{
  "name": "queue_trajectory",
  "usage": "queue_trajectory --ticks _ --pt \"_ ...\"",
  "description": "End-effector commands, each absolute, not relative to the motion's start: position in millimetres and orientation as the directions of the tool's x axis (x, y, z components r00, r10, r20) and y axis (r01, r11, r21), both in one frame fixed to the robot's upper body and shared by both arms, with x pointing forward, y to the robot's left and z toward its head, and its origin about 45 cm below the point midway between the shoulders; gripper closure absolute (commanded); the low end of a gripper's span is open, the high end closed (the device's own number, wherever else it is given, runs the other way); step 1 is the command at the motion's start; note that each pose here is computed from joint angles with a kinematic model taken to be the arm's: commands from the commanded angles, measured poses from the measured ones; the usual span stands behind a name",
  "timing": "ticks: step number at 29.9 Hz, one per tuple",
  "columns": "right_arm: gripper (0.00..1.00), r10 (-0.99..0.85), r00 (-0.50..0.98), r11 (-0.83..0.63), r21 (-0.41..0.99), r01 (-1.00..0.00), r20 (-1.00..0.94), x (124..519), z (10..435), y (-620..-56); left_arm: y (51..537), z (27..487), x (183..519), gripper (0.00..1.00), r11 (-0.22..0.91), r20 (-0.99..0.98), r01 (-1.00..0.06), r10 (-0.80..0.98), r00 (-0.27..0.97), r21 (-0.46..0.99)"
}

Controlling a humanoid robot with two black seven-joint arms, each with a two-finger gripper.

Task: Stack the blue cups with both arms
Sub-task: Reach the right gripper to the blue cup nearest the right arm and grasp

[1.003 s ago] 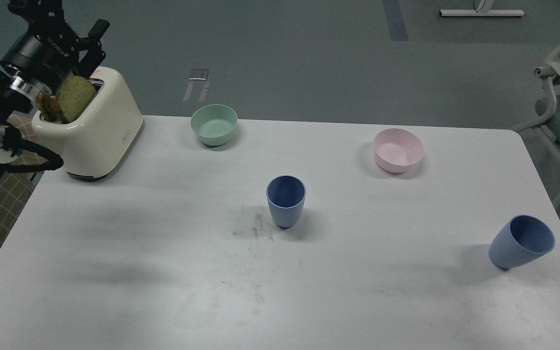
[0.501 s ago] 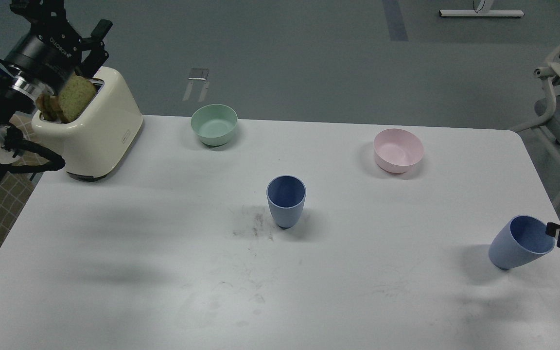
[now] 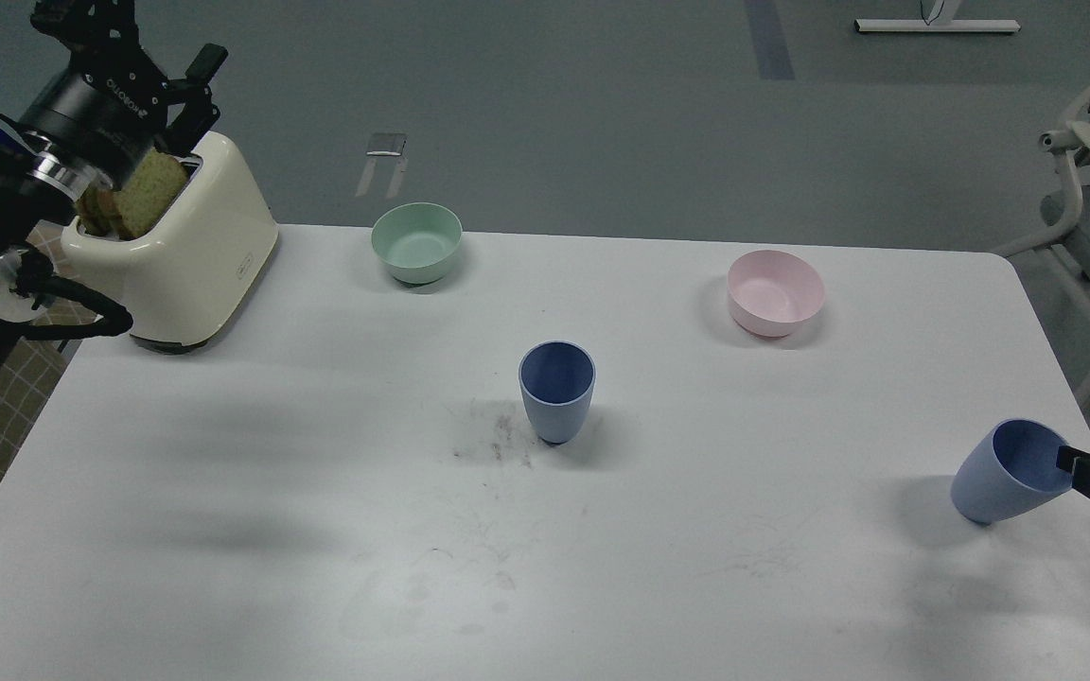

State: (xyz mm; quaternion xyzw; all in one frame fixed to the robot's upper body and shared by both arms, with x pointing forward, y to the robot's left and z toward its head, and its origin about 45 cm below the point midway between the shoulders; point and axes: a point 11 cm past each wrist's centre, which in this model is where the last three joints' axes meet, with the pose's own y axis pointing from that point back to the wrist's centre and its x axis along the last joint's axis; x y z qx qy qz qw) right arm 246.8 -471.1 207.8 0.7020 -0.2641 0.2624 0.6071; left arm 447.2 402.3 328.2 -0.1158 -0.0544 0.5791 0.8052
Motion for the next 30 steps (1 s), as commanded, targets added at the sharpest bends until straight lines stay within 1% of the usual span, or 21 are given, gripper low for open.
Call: queue_trajectory --ticks 1,10,14,15,19,24,25,30 --pt "0.58 -0.071 0.709 -0.137 0.697 -0.704 0.702 253 206 -464 402 327 447 0.03 0.300 -0.048 -0.921 0.946 0.321 -0.247" --pt "0.58 -0.058 0.718 -0.151 0.705 -0.693 0.694 260 198 -451 403 328 447 0.03 0.297 -0.045 -0.922 0.947 0.317 -0.249" --pt "0.60 -0.045 0.721 -0.138 0.710 -0.690 0.692 260 197 -452 403 328 447 0.03 0.296 -0.046 -0.922 0.947 0.317 -0.250" --pt "0.64 -0.039 0.723 -0.132 0.713 -0.688 0.690 259 195 -453 403 328 447 0.03 0.296 -0.046 -0.922 0.947 0.317 -0.250" --pt "0.74 -0.030 0.724 -0.121 0.716 -0.687 0.689 259 195 -455 403 329 447 0.03 0.297 -0.047 -0.921 0.947 0.318 -0.251" --pt "0.98 -0.027 0.724 -0.117 0.717 -0.687 0.689 259 195 -456 403 329 447 0.03 0.297 -0.047 -0.921 0.947 0.318 -0.251" --pt "1.00 -0.026 0.724 -0.116 0.717 -0.687 0.689 259 196 -456 403 329 447 0.03 0.297 -0.047 -0.921 0.947 0.318 -0.251" --pt "1.00 -0.038 0.709 -0.133 0.700 -0.702 0.704 264 201 -453 403 329 447 0.03 0.297 -0.045 -0.921 0.947 0.318 -0.251"
